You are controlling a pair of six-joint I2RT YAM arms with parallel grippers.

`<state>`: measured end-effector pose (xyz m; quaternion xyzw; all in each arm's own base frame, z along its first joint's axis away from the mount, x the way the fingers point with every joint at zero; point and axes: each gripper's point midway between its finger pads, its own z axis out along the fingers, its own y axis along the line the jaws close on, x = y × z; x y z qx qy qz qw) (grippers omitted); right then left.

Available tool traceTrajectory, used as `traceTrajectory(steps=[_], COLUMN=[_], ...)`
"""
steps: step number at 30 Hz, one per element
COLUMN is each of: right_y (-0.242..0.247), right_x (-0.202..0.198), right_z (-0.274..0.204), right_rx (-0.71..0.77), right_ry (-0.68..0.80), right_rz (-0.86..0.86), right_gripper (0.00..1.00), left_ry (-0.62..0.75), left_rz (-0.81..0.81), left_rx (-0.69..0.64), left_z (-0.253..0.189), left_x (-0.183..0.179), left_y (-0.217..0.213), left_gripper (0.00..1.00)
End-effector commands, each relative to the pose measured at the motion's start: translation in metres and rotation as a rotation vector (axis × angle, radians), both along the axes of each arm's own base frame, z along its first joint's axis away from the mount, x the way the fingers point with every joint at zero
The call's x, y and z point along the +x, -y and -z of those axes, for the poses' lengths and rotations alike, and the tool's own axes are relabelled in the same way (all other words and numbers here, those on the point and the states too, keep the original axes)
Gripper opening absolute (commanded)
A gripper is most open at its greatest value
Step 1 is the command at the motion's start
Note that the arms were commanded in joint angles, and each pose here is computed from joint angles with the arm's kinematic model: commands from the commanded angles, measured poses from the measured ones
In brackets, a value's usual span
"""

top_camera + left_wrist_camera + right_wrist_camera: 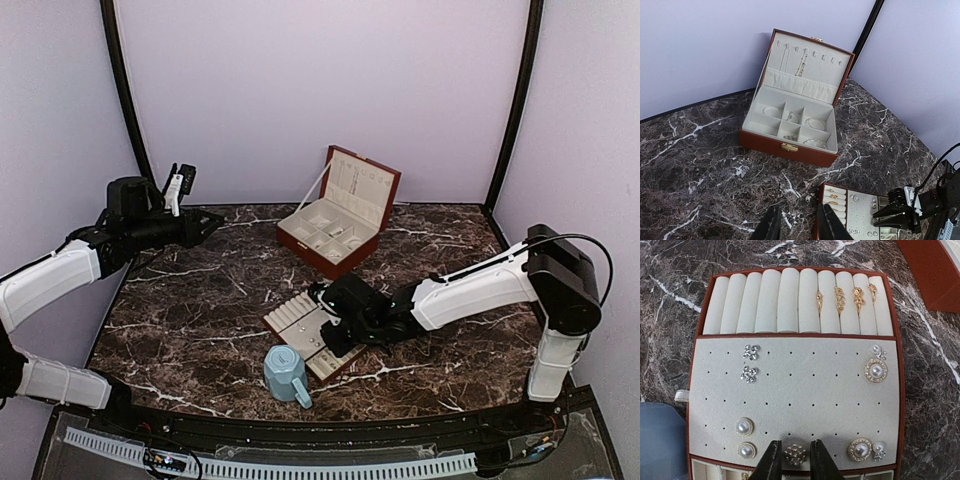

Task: Organize the mixed jewelry
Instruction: Insert the earring into the earring holder, then pick up the earring from the center of the board.

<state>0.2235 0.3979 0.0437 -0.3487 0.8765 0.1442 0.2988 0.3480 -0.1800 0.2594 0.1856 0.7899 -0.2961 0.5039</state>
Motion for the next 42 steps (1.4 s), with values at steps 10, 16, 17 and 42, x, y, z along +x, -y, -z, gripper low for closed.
traceTrajectory(steps=[10, 16, 17, 42], right_y=[0.003, 0.003, 0.003, 0.232], right_x=[0.004, 0.012, 0.013, 0.088], right_z=[-0.026, -0.057, -0.060, -0.048], right_rx=[0.056, 0.179, 0.199, 0.156], right_ry=[0.005, -0.021, -0.028, -0.131], right_rz=[0.037, 0.055, 0.060, 0.748], right_gripper=[0.28, 0.38, 0.38, 0.44], left_ry=[0.008, 0.016, 0.017, -0.002], left_rz=[0.003, -0.005, -0.006, -0.353], left_rx=[0.016, 0.021, 0.023, 0.073], left_z=[0.000, -0.001, -0.001, 0.014], left_x=[-0.007, -0.007, -0.007, 0.029], left_y=[-0.004, -0.005, -0.006, -0.104], left_gripper=[0.29, 0.29, 0.29, 0.83])
